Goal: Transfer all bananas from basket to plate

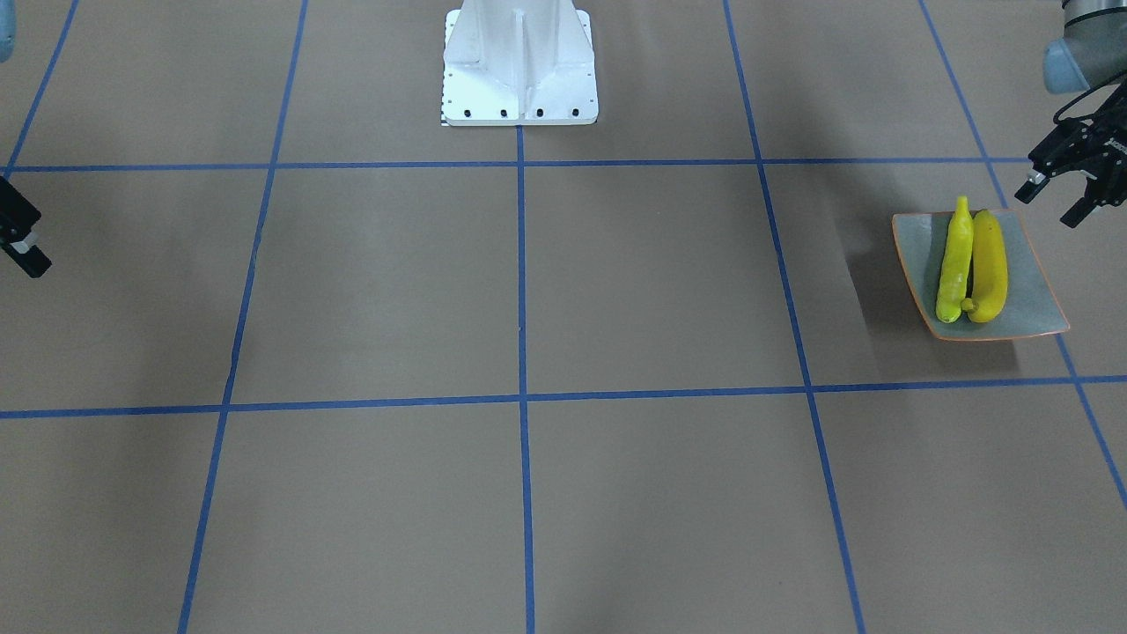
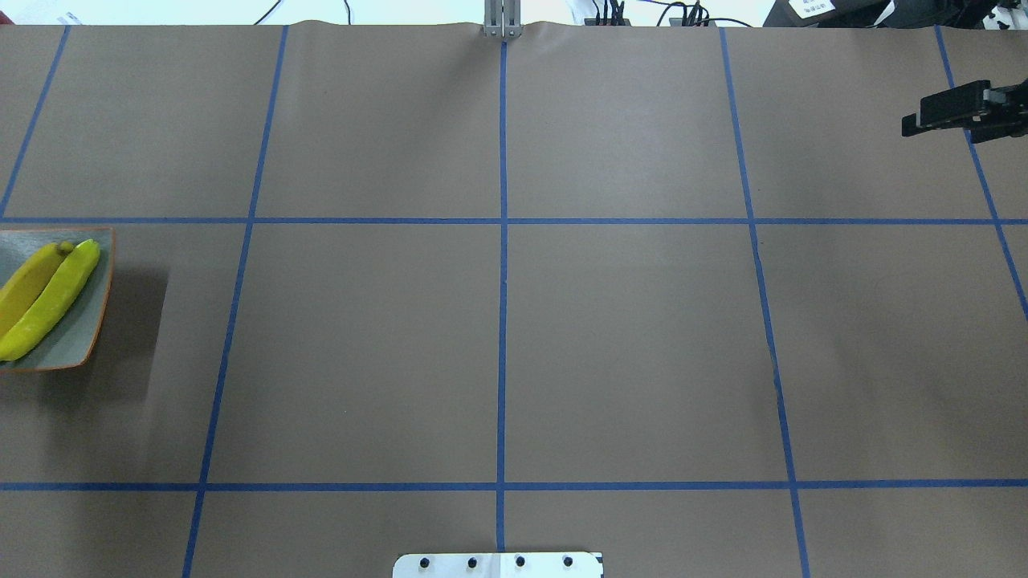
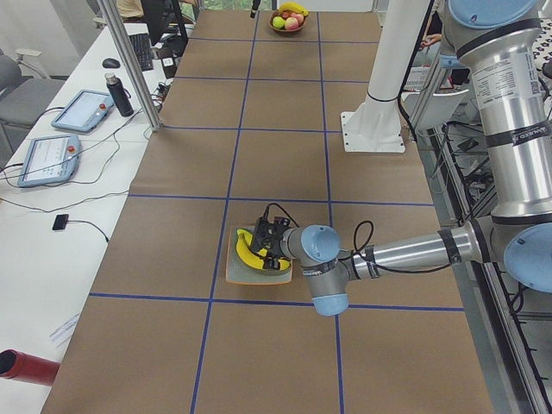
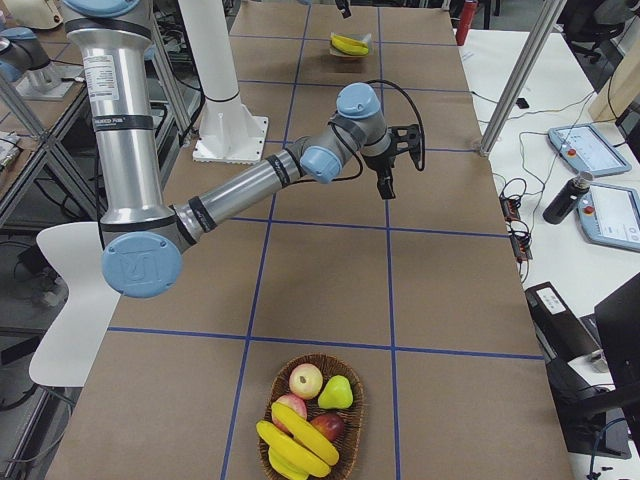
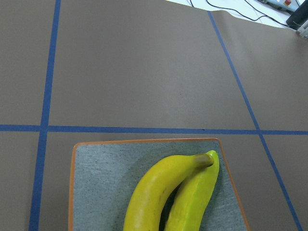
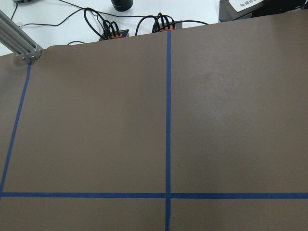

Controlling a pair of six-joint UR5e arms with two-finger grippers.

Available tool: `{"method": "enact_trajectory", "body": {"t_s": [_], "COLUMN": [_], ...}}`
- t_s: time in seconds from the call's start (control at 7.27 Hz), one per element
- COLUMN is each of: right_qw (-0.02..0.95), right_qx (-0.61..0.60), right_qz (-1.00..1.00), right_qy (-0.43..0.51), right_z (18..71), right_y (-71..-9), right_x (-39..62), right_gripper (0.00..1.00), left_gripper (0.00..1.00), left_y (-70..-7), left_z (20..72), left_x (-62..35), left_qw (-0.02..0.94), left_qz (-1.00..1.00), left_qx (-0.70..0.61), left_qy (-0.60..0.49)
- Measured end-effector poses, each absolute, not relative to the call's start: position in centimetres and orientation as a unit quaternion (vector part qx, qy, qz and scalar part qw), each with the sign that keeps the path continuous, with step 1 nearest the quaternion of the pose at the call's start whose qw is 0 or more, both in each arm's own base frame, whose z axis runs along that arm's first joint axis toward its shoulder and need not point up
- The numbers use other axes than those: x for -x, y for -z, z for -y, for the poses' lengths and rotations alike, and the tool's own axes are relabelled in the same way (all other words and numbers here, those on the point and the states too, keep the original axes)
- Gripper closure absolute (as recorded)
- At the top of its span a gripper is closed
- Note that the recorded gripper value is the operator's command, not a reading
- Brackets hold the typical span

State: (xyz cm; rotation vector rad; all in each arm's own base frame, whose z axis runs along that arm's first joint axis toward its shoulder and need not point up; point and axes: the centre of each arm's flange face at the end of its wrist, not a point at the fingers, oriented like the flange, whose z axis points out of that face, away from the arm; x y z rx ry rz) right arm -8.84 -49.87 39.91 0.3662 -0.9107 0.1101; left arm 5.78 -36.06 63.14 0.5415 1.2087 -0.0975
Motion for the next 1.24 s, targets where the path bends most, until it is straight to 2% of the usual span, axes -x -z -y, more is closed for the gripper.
{"method": "enact_trajectory", "body": {"t_s": [0.41, 0.69, 0.96, 1.24], "right_qw": [0.908, 0.916, 0.922, 0.929], "right_qx": [-0.169, -0.156, -0.131, -0.101], "right_qz": [0.381, 0.362, 0.351, 0.347], "right_qy": [0.035, 0.076, 0.092, 0.079], "right_z": [48.5, 45.5, 41.1, 36.9], "right_y": [-53.0, -63.3, -73.1, -78.2], "right_x": [0.4, -6.8, -11.9, -13.5], "right_gripper": [0.00, 0.00, 0.00, 0.00], "left_gripper": [0.01, 0.01, 0.01, 0.01], "left_y": [-62.6, -62.5, -62.4, -62.2], "left_z": [36.4, 36.5, 36.6, 36.7], "left_x": [-6.0, -6.0, -6.1, -6.1], "left_qw": [0.783, 0.782, 0.781, 0.779], "left_qz": [-0.567, -0.568, -0.569, -0.569], "left_qx": [-0.251, -0.254, -0.257, -0.259], "left_qy": [0.036, 0.035, 0.034, 0.032]}}
